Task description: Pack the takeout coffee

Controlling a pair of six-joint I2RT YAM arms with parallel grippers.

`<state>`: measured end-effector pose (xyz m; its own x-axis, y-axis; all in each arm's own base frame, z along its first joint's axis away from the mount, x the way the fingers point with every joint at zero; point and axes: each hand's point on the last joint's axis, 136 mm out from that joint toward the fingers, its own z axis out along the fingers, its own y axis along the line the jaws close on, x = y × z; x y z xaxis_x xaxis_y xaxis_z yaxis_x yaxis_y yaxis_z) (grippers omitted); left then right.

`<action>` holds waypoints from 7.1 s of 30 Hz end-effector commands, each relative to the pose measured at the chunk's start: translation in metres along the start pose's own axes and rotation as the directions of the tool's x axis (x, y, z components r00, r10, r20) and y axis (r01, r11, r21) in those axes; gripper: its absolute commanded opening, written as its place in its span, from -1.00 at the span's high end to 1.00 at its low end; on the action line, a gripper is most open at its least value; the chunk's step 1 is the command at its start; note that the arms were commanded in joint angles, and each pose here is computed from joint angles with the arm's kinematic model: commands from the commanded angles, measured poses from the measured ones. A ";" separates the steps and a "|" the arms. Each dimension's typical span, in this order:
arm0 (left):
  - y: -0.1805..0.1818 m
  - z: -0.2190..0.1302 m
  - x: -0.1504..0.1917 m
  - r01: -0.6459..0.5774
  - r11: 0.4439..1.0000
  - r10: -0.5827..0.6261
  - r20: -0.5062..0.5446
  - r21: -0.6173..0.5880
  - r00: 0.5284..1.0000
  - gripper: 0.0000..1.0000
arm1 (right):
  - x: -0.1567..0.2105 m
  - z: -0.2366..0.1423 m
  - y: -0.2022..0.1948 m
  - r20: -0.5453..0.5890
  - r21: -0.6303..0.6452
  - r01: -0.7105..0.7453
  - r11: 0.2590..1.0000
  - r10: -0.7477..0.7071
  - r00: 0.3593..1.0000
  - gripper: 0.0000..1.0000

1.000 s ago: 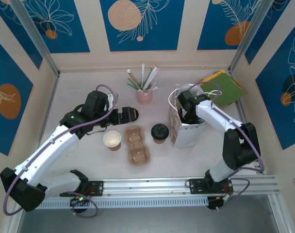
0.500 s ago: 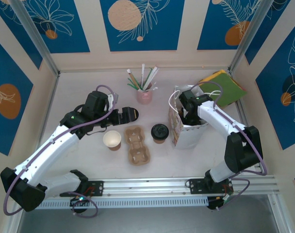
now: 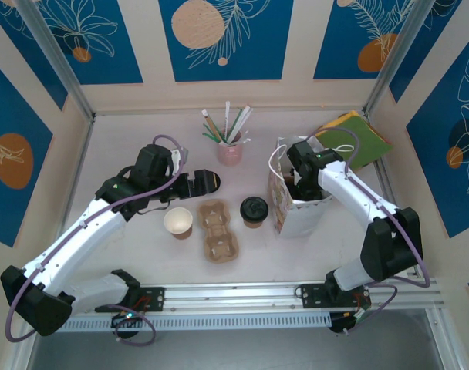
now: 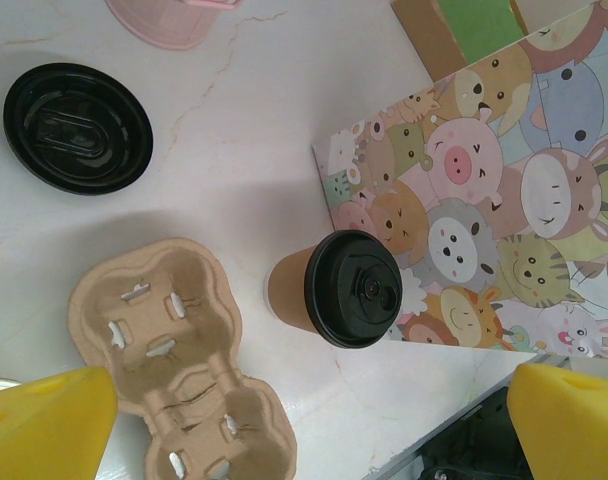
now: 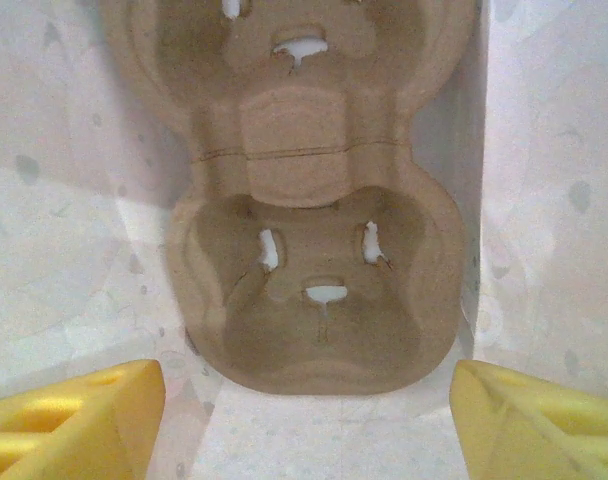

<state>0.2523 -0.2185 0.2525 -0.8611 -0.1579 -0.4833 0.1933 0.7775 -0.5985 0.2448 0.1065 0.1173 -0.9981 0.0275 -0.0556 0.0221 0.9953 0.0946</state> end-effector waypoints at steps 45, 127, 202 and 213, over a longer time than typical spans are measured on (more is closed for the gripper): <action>-0.011 0.005 -0.004 -0.024 0.999 0.024 -0.009 0.046 1.000 -1.00 | -0.020 -0.077 0.006 0.210 -0.042 -0.029 0.999 0.037 0.977 -0.43; -0.002 -0.008 -0.032 -0.081 0.986 0.093 0.079 -0.145 0.993 -1.00 | -0.014 -0.215 0.019 0.520 -0.252 0.028 0.967 0.111 0.847 0.03; 0.056 -0.046 0.024 -0.003 0.975 0.022 0.082 -0.223 0.996 -1.00 | 0.003 -0.016 0.122 -0.007 -0.049 0.127 0.991 -0.128 0.992 -0.66; 0.050 -0.043 0.025 -0.009 0.981 0.023 0.070 -0.193 0.997 -1.00 | 0.004 -0.010 0.124 -0.029 -0.066 0.122 0.990 -0.124 0.992 -0.68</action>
<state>0.2190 -0.1535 0.2365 -0.8224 -0.1974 -0.5336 0.0788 0.8893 -0.4504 0.2483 0.2287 0.1334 -0.9942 -0.0959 -0.0486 -0.1013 0.9870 0.1245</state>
